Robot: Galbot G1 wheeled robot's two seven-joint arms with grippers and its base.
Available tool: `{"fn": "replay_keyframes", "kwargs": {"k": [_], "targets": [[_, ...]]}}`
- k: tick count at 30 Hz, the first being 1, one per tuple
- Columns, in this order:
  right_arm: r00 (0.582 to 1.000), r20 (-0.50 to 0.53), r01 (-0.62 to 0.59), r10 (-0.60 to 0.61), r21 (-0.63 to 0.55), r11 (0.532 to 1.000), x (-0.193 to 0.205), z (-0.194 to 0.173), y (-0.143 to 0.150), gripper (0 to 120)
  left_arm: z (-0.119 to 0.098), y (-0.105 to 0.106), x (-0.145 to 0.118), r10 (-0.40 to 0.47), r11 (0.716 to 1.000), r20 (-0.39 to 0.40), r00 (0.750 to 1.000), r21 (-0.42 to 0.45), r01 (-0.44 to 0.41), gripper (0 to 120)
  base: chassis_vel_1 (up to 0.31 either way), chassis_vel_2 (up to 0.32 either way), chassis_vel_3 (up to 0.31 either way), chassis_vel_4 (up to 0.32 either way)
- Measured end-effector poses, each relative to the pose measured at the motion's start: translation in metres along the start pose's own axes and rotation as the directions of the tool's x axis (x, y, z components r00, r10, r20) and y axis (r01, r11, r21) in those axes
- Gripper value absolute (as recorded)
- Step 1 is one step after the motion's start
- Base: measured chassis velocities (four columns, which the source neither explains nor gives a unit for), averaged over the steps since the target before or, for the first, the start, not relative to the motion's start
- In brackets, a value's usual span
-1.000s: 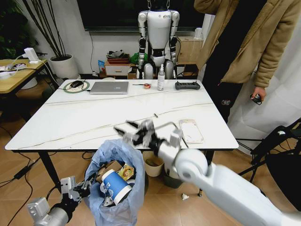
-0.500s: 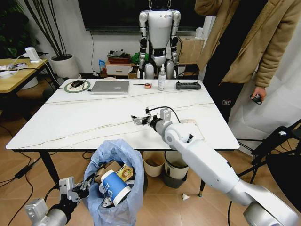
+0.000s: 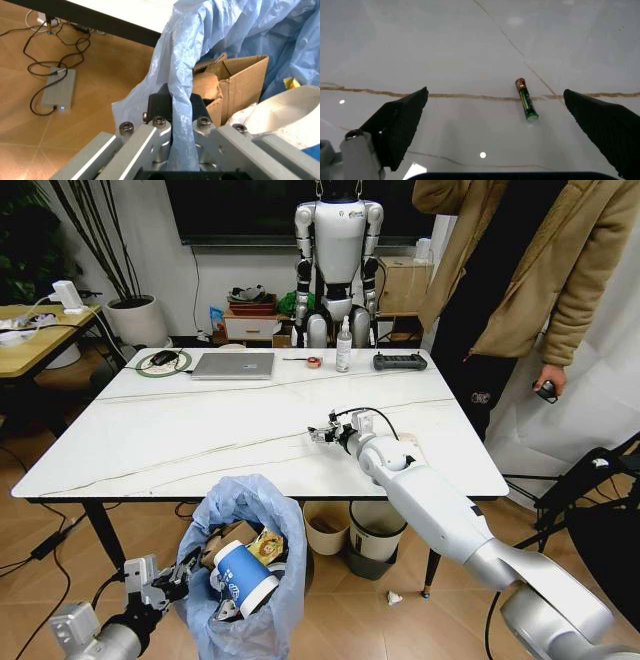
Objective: Pick up the trash bin and place the trash from the table into it.
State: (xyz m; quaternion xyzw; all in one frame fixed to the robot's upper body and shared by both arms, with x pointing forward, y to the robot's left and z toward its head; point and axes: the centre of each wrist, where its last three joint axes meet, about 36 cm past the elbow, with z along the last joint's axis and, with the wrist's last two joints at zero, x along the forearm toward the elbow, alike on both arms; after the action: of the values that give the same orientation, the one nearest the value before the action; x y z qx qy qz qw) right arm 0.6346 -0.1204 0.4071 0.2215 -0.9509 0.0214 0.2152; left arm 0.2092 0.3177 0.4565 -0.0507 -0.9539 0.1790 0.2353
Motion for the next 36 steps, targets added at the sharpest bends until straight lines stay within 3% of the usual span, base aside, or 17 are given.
{"fn": "replay_keyframes", "kwargs": {"k": [3, 9, 11, 13, 30, 36], "targets": [[1.0, -0.004, -0.007, 0.007, 0.0, 1.0, -0.002, 0.001, -0.002, 95, 0.0, 0.0, 0.0, 0.0, 1.0, 0.001, 1.0, 0.0, 0.0, 0, 0.0, 0.0, 0.0, 0.0], [1.0, -0.021, -0.017, 0.017, -0.011, 1.0, -0.003, 0.006, -0.008, 71, 0.0, 0.0, -0.001, 0.002, 1.0, 0.002, 1.0, 0.002, -0.002, 0, 0.0, 0.0, 0.0, 0.0], [1.0, -0.023, -0.018, 0.018, -0.011, 1.0, -0.003, 0.007, -0.008, 70, 0.0, 0.0, -0.001, 0.002, 1.0, 0.002, 1.0, 0.002, -0.002, 0, 0.0, 0.0, 0.0, 0.0], [0.999, -0.027, -0.022, 0.022, -0.01, 1.0, -0.002, 0.009, -0.01, 58, 0.0, 0.0, -0.001, 0.002, 1.0, 0.003, 1.0, 0.001, -0.002, 0, 0.0, 0.0, 0.0, 0.0], [0.999, -0.046, -0.024, 0.024, -0.002, 1.0, -0.001, 0.02, -0.009, 0, 0.001, 0.001, -0.002, 0.002, 1.0, 0.0, 1.0, 0.003, -0.002, 0, 0.0, 0.0, 0.0, 0.0], [0.999, -0.044, -0.019, 0.019, 0.0, 1.0, -0.001, 0.019, -0.007, 0, 0.001, 0.002, -0.003, 0.002, 1.0, 0.001, 1.0, 0.003, -0.002, 0, 0.0, 0.0, 0.0, 0.0]]}}
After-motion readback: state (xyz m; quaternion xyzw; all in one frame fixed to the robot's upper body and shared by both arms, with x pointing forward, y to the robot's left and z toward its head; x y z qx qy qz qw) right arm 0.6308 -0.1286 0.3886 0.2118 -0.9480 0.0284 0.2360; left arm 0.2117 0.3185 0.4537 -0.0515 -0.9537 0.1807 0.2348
